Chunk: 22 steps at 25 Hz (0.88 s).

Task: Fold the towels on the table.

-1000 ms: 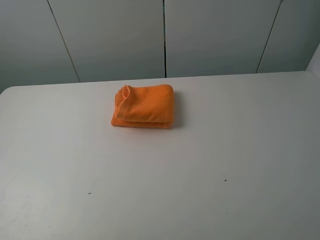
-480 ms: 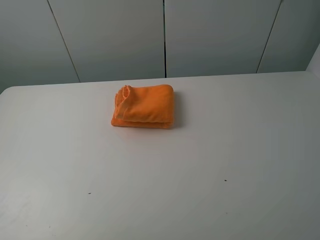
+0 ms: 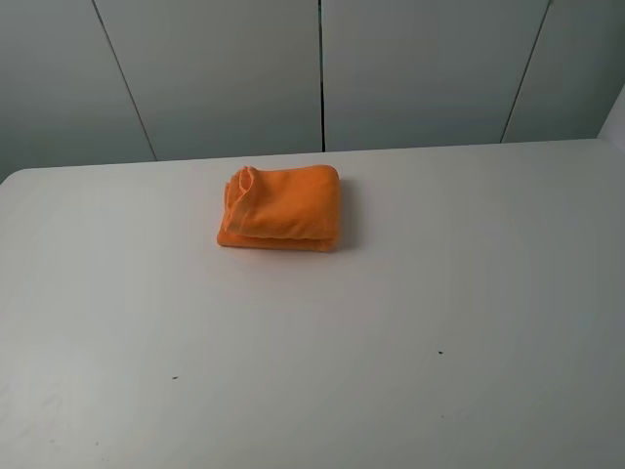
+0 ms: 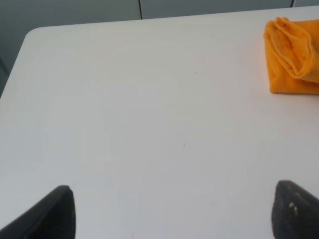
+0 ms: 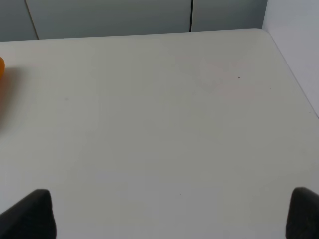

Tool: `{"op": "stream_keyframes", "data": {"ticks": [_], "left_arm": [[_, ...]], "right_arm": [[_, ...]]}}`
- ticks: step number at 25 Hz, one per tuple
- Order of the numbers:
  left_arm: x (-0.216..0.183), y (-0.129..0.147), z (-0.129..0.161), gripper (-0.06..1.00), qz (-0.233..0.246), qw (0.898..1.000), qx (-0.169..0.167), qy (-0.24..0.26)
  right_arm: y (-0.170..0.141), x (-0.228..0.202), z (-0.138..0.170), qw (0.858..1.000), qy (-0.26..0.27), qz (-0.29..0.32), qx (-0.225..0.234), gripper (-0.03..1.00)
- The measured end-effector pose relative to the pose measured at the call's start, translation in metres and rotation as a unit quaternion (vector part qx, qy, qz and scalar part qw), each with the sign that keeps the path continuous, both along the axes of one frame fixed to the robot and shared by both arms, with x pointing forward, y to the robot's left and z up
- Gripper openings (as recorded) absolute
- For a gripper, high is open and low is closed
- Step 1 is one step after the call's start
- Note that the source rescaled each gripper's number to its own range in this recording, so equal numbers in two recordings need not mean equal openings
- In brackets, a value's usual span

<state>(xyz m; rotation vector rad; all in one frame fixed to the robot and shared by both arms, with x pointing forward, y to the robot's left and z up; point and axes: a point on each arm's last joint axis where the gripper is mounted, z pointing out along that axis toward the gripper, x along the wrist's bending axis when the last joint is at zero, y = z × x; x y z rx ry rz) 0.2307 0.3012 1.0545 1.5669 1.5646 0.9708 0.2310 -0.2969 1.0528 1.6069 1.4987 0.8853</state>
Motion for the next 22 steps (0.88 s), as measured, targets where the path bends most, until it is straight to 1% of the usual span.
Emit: {"op": "stream_keyframes", "data": {"ticks": [22], "left_arm": [[0.0,0.0,0.0,1.0,0.0,1.0,0.0,0.0]], "right_arm": [[0.0,0.0,0.0,1.0,0.0,0.0,0.0,1.0]]}}
